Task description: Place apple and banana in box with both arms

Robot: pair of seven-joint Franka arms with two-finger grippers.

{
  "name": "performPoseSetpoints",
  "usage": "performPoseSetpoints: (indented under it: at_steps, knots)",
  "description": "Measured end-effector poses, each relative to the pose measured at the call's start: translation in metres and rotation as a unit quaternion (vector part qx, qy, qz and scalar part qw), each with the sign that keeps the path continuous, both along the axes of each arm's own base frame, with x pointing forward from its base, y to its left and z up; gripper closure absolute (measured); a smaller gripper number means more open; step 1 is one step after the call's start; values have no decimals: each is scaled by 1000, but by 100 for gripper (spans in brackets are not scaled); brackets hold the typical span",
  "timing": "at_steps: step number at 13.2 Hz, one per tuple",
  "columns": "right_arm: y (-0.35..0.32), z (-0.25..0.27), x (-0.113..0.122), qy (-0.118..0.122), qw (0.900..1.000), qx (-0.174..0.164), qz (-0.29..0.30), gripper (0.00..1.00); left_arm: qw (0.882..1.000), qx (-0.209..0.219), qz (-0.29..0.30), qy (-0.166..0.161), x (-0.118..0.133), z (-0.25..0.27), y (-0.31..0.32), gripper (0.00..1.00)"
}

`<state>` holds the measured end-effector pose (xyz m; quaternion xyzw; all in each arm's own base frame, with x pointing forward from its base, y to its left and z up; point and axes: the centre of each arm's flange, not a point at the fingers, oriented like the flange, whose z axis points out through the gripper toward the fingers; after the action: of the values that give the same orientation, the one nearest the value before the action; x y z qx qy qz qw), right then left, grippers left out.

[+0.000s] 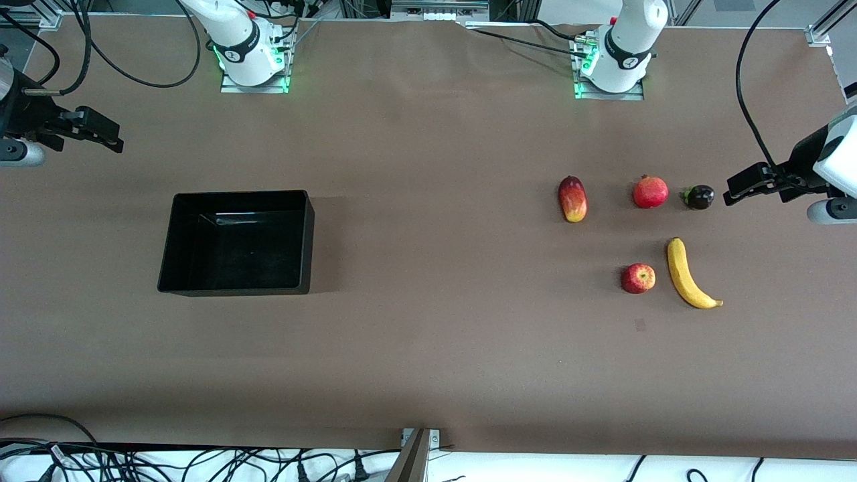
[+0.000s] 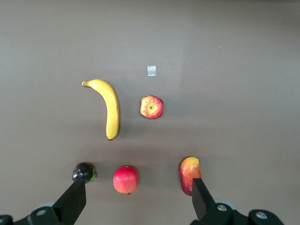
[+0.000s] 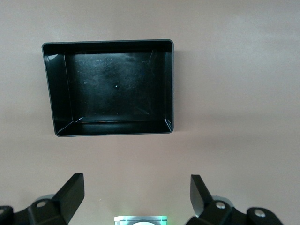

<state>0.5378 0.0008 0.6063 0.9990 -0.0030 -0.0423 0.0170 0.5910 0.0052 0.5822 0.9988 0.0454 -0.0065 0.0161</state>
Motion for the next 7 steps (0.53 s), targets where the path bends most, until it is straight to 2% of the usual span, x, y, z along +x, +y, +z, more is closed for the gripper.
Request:
performPoseSetpoints:
  at_steps: [7]
  knots:
    - [0, 1, 1, -6, 1000, 0, 0, 0, 1000, 0, -2, -5, 6, -14, -3, 0]
